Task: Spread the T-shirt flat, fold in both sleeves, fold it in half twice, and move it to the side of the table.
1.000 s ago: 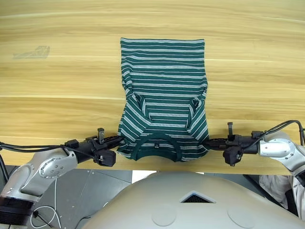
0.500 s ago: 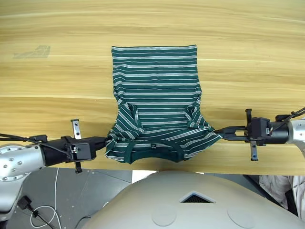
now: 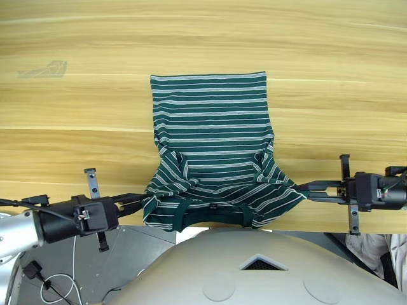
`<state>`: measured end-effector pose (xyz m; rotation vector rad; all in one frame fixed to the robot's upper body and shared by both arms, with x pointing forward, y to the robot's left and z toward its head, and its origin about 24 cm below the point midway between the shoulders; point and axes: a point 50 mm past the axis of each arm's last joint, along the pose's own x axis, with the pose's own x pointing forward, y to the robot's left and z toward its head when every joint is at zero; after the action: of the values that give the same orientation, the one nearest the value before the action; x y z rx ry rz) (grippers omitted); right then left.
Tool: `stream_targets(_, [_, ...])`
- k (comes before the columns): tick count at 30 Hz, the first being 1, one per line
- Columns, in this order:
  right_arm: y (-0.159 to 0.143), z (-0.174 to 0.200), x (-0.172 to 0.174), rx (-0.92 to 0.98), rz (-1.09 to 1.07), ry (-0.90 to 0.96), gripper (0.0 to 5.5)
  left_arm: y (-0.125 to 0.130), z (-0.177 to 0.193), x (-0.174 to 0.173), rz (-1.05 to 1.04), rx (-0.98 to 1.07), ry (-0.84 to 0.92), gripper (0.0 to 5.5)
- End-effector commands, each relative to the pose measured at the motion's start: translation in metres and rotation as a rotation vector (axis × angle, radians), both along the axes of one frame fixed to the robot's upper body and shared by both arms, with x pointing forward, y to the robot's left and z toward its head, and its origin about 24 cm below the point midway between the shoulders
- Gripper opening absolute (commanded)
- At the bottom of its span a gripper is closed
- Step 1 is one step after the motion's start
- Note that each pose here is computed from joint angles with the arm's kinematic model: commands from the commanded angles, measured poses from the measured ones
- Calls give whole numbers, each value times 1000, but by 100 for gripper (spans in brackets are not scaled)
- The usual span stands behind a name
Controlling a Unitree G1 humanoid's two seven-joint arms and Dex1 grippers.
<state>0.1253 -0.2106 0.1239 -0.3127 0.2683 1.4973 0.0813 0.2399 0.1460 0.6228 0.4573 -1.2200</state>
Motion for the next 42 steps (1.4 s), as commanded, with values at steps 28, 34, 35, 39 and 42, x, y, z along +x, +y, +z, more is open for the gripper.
stream_targets(28, [47,-54,198,-26,-364,-409,5,3,-60,200,380,-65,-472,0])
stream_targets(34, [49,-67,202,-58,-398,-392,67,-1,-72,212,435,-81,-480,31])
stream_targets(35, [48,-66,206,-50,-431,-400,87,-3,-73,215,453,-92,-488,46])
stream_targets(39, [26,-59,230,-95,-780,-511,129,-3,-83,237,661,-95,-567,107])
stream_targets(42, [13,-70,231,-172,-927,-538,129,-4,-96,247,802,-112,-566,169])
